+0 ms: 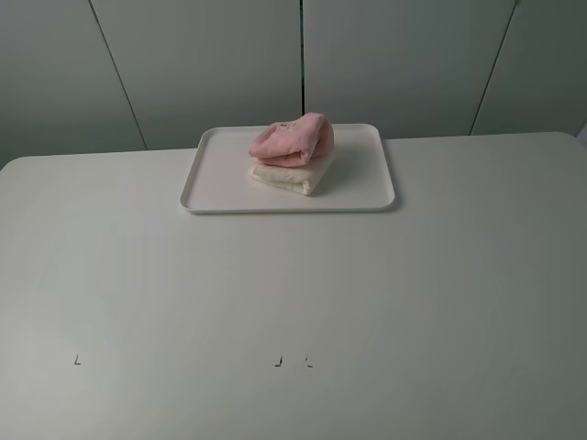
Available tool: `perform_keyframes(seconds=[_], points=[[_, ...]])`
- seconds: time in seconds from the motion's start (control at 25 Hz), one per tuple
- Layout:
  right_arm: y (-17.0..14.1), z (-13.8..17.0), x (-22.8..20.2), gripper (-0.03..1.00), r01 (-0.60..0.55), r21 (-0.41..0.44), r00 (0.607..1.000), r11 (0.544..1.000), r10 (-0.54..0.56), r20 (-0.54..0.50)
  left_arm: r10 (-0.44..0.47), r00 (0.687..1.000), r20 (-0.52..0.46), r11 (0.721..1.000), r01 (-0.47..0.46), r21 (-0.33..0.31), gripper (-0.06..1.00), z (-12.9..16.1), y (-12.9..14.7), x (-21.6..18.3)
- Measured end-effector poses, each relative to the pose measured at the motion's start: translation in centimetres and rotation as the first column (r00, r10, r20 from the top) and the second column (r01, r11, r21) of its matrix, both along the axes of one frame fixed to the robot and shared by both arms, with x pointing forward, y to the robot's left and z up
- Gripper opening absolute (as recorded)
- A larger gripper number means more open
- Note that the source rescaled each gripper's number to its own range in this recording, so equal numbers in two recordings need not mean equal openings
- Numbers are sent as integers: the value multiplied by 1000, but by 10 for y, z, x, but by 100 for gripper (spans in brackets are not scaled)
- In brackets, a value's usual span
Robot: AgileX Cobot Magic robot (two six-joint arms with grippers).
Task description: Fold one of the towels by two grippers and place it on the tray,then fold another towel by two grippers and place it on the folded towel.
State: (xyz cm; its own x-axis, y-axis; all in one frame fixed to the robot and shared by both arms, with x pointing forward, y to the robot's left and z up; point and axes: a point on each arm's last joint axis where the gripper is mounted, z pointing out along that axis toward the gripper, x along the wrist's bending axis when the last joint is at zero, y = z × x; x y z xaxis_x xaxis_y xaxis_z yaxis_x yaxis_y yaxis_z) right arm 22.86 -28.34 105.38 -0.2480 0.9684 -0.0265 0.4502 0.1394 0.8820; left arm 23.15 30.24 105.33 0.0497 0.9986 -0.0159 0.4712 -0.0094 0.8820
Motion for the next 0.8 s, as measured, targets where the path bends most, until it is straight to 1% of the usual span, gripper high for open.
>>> perform_keyframes(seconds=[0.08,0.16,0.8], points=[[0,0,0,100,-3,0,1000,1000,3,0,61,998,0,998,-61,0,94,0,0,0],[0,0,0,100,-7,0,1000,1000,7,0,83,997,0,997,-83,0,94,0,-1,0],[0,0,0,100,-10,2,1000,1000,10,0,85,996,0,996,-85,0,94,0,-1,0]])
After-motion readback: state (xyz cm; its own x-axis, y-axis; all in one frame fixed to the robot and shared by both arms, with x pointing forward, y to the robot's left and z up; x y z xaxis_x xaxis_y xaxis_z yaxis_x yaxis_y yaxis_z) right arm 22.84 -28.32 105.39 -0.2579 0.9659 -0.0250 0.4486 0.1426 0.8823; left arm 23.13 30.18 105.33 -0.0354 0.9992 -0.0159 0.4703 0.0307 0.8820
